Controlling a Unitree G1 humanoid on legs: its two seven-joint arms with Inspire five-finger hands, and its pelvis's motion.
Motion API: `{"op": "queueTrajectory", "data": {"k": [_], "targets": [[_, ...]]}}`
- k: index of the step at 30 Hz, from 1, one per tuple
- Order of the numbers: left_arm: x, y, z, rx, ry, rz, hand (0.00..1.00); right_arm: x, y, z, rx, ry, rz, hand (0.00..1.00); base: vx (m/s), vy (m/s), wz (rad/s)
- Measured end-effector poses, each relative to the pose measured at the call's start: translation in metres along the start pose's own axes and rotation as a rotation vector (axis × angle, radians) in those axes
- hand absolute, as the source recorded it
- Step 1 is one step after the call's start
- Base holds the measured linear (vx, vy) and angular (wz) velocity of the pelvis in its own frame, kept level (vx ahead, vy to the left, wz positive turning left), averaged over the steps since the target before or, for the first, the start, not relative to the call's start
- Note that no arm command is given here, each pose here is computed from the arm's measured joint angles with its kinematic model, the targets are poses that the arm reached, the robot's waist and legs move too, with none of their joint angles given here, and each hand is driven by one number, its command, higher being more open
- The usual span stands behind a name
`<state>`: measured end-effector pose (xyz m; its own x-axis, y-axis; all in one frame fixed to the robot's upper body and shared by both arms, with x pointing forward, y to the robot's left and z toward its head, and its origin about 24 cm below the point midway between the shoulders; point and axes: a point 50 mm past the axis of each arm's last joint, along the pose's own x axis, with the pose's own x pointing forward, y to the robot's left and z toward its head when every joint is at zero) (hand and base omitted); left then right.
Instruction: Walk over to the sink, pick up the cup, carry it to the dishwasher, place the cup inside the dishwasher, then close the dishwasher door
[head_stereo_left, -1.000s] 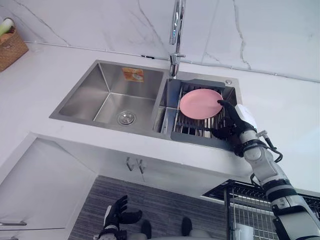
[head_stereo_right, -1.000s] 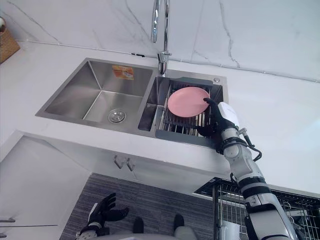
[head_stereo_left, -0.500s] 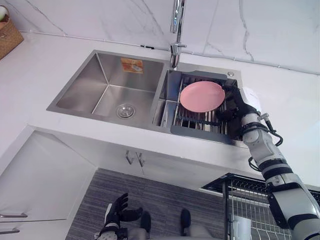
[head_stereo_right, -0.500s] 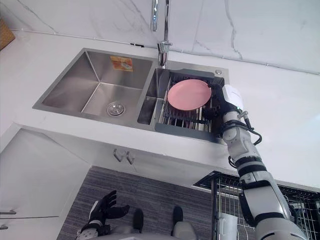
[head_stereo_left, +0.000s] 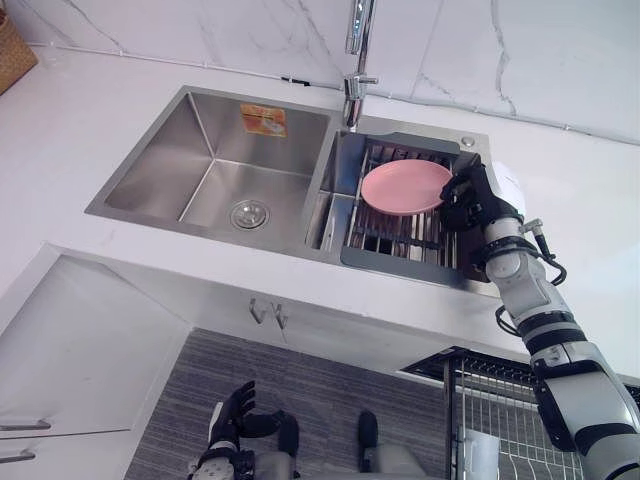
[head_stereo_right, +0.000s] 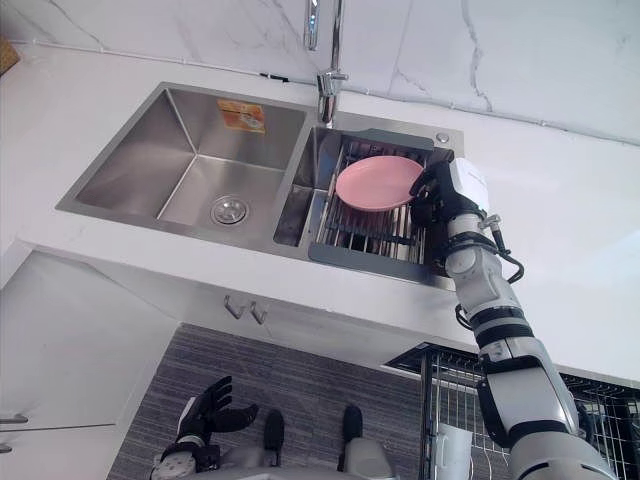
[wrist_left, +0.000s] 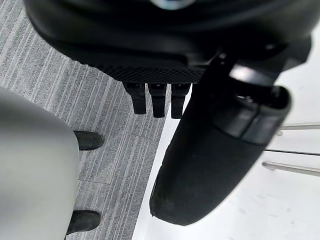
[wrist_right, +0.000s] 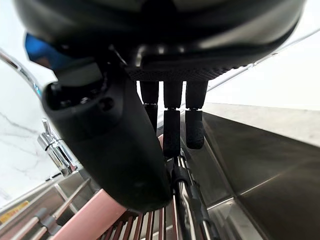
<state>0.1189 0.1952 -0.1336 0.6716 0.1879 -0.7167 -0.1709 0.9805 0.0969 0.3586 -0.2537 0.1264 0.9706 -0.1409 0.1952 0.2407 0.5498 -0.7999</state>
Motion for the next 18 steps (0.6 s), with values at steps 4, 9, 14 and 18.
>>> {"op": "queueTrajectory", "data": {"k": [4,9,14,18], "targets": [[0.000,0.000,0.000,0.001,0.001,0.001,0.90,-0.010,0.000,0.002,0.014,-0.035,-0.009,0.30,0.01,-0.006,-0.01],[0.000,-0.001,0.003,-0.002,-0.011,-0.002,0.90,-0.035,0.007,0.010,0.061,-0.114,-0.005,0.30,0.00,-0.001,-0.02],[0.000,0.000,0.003,-0.014,-0.008,0.006,0.90,-0.052,-0.007,0.026,0.131,-0.219,-0.079,0.30,-0.03,0.004,-0.17],[-0.002,0.001,-0.006,0.007,0.030,0.008,0.90,-0.066,-0.019,0.030,0.171,-0.268,-0.124,0.30,-0.07,0.018,-0.25]]}}
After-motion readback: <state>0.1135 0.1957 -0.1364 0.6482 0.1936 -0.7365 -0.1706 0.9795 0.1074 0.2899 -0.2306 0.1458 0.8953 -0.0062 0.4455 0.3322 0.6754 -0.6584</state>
